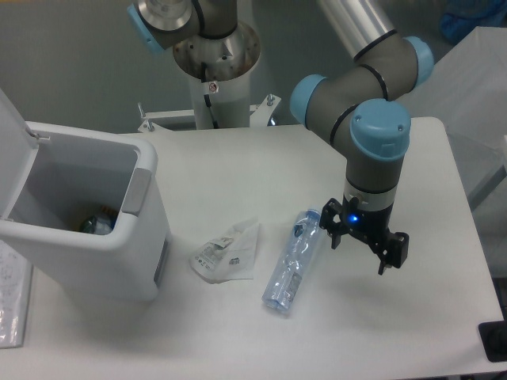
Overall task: Place the trash in the trash can
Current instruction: 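Lower the open gripper over the clear plastic bottle's cap end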
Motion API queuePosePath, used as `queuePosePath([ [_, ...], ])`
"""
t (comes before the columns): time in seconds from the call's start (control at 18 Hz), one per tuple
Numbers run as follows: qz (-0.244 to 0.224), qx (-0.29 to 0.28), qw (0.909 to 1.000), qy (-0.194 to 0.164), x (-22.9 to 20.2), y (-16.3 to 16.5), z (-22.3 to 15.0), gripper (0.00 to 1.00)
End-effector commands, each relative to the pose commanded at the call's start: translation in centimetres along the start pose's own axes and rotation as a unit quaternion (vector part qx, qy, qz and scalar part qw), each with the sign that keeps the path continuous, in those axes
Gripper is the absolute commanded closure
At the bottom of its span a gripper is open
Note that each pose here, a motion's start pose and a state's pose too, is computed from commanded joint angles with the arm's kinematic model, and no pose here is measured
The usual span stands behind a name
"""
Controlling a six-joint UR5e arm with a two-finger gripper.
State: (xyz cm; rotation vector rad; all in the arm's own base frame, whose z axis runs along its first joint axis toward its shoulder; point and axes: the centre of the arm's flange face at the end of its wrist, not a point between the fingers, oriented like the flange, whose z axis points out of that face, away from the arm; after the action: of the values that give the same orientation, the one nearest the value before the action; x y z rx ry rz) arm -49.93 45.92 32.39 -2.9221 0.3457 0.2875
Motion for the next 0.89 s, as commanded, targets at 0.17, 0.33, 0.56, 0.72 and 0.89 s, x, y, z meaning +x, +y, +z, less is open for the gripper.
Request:
queuePosePath([
  [0.17,0.002,0.002,1.0000,0.002,0.6,-0.6,0.0,0.00],
  [0.33,-0.033,0.005,0.9994,0.005,1.4,-2.0,0.1,0.00],
  [0.56,-0.047,0.019,0.9986,0.014,2.4,-3.0,0.6,0.00],
  [0.72,-0.044,0.025,0.9983,0.029,4.3,-4.0,1.8,0.00],
  [0.89,-0.060,0.031,0.9966,0.047,5.4,-4.1,3.0,0.00],
])
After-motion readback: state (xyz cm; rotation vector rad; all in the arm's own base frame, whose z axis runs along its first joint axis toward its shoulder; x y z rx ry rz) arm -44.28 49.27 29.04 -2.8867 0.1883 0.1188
